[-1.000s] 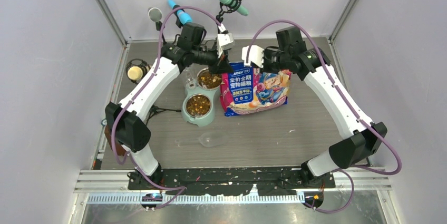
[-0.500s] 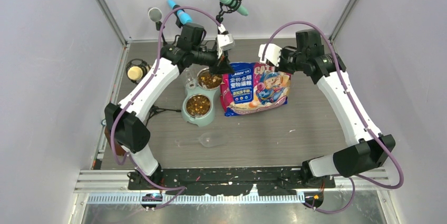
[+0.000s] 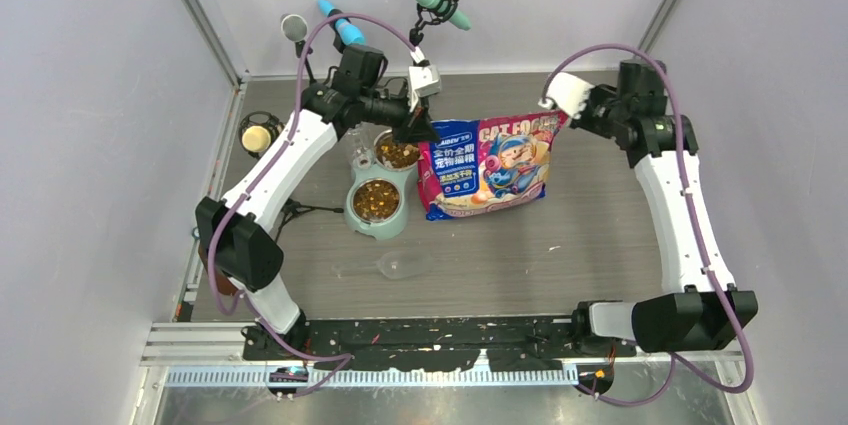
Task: Serve the pet food
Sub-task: Close the pet food bag at the center of the board.
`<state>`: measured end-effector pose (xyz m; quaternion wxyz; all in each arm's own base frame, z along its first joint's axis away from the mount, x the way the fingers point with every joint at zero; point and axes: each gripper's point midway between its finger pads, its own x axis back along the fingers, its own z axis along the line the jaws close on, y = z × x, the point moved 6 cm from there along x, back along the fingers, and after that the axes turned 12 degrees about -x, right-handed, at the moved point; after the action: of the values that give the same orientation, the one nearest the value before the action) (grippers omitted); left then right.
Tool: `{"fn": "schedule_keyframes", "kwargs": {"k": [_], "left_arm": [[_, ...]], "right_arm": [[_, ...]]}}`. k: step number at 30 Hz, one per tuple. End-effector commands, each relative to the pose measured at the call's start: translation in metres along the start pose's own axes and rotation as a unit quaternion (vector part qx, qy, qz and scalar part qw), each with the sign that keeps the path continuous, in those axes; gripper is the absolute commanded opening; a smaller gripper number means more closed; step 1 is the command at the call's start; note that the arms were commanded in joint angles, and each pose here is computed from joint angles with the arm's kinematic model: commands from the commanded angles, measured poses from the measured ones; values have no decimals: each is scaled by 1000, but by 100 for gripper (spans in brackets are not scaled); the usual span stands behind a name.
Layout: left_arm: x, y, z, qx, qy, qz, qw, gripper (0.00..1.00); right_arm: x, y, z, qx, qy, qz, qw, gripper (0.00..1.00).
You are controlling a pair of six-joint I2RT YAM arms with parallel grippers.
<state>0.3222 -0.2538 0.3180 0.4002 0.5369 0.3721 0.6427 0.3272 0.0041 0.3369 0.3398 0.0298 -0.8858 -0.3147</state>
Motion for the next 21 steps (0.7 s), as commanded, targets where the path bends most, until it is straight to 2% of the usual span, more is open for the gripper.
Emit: {"fn": "schedule_keyframes", "kwargs": {"k": [1,7,11,13,14,16,18,21], "left_arm": [[39,-2,-7,22,29,26,999,0],[37,7,-9,35,18,0,999,1],[36,14,-10,37,16,-9,999,43],[37,15,-10,36,17,-9,999,50],[37,16,-10,36,17,-9,999,52],[36,16,-11,36,14,-10,999,54],[36,16,-12,36,11,-11,999,54],[35,17,-15,29,2,-15,999,56]], "right_arm": [[40,-46,-53,-7,-174,133,976,5],[45,-44,-55,-25,-182,106,977,5],[45,-28,-55,-57,-174,42,982,6],[47,-17,-51,-78,-164,4,983,22],[51,-12,-49,-79,-161,-12,984,41],[54,1,-42,-85,-139,-53,985,61],[56,21,-29,-78,-93,-113,986,69],[57,46,-11,-65,-36,-175,982,75]]}}
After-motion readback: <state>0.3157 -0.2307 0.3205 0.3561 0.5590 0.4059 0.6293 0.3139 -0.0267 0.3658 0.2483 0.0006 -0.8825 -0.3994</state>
